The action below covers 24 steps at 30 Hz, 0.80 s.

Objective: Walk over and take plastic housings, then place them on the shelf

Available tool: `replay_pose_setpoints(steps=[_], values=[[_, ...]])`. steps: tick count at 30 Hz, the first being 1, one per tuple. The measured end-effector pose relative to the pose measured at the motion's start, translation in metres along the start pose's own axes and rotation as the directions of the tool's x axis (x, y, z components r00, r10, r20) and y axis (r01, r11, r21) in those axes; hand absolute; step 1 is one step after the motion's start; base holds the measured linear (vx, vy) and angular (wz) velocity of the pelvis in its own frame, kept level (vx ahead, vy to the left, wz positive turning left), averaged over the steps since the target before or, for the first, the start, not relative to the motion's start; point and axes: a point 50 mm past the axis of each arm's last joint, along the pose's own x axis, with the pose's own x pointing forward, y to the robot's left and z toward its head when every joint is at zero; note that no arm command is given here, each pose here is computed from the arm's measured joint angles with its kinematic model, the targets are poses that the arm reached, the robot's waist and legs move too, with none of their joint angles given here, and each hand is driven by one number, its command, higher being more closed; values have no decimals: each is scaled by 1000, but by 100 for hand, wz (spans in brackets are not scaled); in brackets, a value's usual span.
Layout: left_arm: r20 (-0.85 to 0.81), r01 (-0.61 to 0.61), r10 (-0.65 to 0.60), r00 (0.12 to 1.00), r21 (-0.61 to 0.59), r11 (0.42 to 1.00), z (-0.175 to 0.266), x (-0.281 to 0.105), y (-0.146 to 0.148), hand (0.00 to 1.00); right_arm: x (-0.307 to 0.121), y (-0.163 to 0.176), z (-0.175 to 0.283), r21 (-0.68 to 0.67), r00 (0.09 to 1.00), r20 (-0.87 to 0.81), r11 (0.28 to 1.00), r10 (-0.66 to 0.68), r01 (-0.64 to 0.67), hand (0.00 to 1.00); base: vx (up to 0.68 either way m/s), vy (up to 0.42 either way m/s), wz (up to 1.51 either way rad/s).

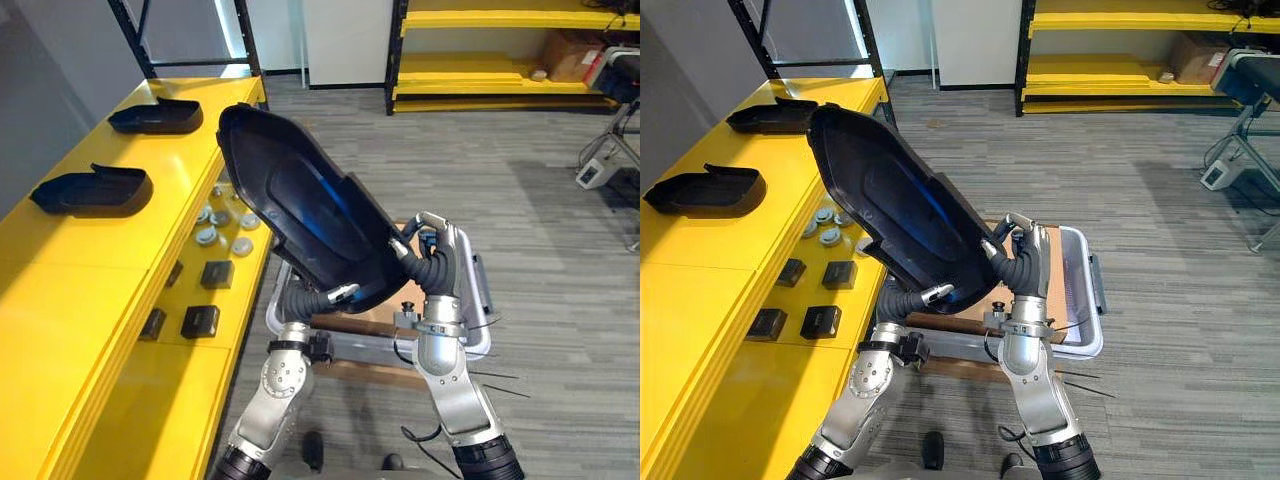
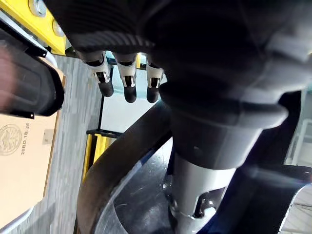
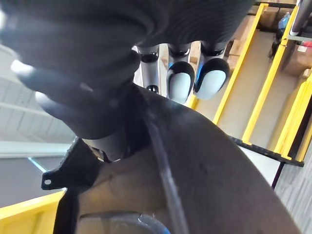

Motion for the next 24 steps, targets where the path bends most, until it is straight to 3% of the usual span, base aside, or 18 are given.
replay_pose_setpoints(steps=[10,20,24], values=[[15,-33,32,999,55,998,2,10,11,100,-25,24,-17,71,971,-80,973,225,-220,0,-1,0,1],[11,-62,61,998,84,994,2,14,16,100,-8,22,-13,89,975,-39,973,217,-213,0,-1,1,0],[38,-73,69,997,104,992,6,17,15,100,19,-2,13,99,990,102,989,98,-109,0,4,1,1]])
